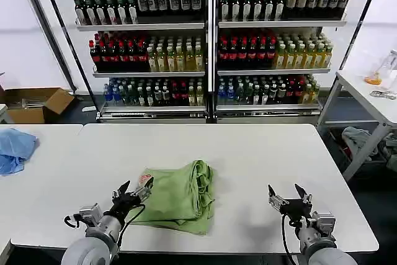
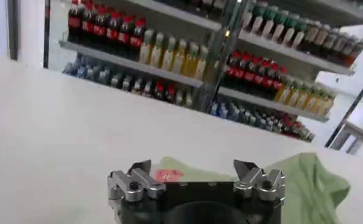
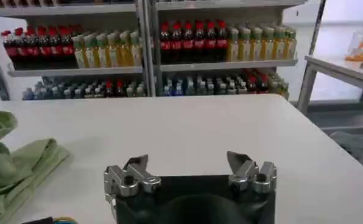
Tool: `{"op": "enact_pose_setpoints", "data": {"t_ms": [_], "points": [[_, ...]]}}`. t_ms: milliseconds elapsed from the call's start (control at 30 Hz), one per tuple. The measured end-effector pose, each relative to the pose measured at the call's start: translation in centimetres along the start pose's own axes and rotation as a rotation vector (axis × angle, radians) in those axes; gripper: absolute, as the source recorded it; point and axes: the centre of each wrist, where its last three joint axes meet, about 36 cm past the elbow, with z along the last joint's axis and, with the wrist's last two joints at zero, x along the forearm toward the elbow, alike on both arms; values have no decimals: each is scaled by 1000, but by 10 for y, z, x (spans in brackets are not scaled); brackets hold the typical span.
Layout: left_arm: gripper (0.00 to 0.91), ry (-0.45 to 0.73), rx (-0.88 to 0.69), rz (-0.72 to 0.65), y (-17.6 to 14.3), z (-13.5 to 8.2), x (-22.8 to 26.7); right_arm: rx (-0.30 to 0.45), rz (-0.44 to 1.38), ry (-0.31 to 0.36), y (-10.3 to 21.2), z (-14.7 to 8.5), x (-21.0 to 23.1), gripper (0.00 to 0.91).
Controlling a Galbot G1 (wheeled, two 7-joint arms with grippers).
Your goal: Fold and organize the clothes.
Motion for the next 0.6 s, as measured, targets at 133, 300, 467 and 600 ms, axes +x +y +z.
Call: {"op": "enact_pose_setpoints", "data": {"t_ms": [133,300,467,600], "points": [[907,38,15,-1,5,8,-7,1,5,-2,-2,-1,0,907],[907,72,38,-3,12,16,-16,2,10,-5,-3,-2,0,907],[907,93,59,-5,15,22,-25,1,12,-7,-3,-2,1,907],[282,102,81,11,15,24,-31,0,16,-10,-4,-3,3,907]]}}
